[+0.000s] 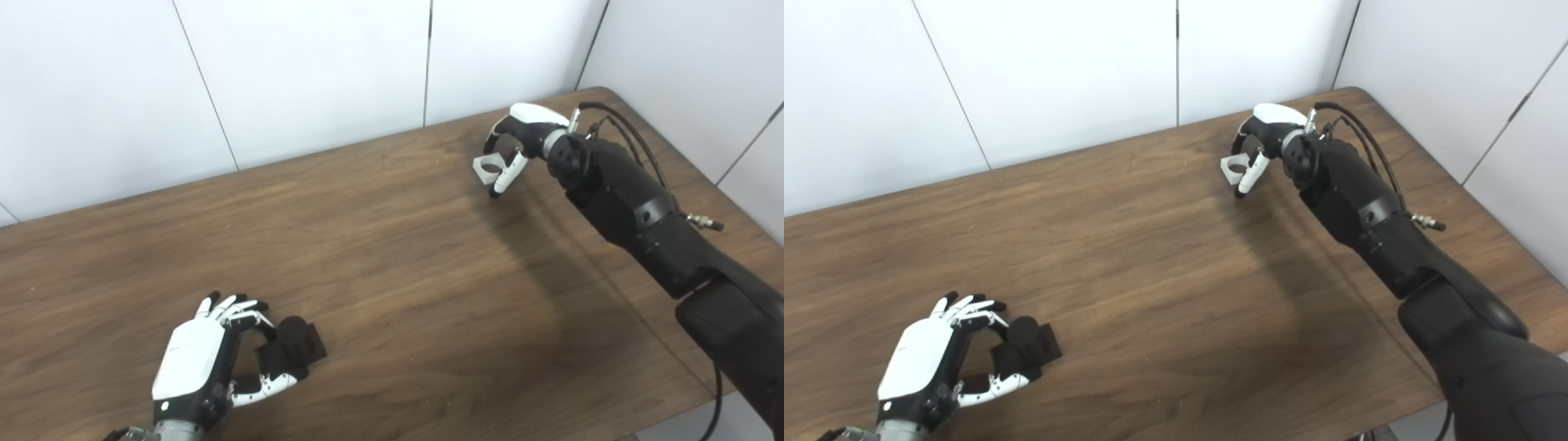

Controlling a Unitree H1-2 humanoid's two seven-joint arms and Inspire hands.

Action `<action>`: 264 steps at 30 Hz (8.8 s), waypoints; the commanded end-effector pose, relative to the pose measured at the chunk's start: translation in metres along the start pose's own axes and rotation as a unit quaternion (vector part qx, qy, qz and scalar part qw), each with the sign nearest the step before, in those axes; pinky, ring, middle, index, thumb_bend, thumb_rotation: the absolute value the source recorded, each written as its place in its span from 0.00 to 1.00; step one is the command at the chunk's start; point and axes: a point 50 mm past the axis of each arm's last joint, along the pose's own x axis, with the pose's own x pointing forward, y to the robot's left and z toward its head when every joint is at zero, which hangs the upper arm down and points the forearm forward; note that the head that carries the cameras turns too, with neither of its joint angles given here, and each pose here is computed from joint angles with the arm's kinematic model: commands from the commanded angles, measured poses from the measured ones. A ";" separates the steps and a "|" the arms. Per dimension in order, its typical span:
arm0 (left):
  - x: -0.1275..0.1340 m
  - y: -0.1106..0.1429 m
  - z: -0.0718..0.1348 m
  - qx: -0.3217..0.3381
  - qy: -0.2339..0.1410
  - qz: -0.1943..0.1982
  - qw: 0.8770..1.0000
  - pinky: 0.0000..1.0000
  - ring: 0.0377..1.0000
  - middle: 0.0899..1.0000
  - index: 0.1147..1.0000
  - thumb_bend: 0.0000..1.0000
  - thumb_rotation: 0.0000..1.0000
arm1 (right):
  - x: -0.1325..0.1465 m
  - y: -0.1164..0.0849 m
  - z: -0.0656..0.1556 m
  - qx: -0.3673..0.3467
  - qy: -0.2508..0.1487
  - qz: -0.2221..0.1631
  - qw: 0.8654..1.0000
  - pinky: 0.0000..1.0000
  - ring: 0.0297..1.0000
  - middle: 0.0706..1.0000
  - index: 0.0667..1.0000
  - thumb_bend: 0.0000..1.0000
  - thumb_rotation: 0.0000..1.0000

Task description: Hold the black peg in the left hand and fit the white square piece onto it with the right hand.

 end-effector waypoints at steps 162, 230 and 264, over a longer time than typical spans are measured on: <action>0.011 -0.040 0.038 0.014 0.023 -0.027 0.999 1.00 0.92 0.78 0.42 0.52 0.06 | -0.151 -0.023 0.165 -0.150 -0.425 -0.035 0.892 1.00 0.94 0.77 0.45 0.52 0.13; 0.017 -0.039 0.042 0.013 0.021 -0.018 1.000 1.00 0.92 0.78 0.42 0.52 0.05 | -0.165 0.043 0.221 -0.142 -0.489 0.033 0.860 1.00 0.95 0.76 0.45 0.52 0.13; 0.015 -0.038 0.045 0.014 0.020 -0.024 0.999 1.00 0.92 0.78 0.42 0.52 0.05 | -0.156 0.050 0.222 -0.132 -0.479 0.031 0.867 1.00 0.94 0.76 0.45 0.52 0.13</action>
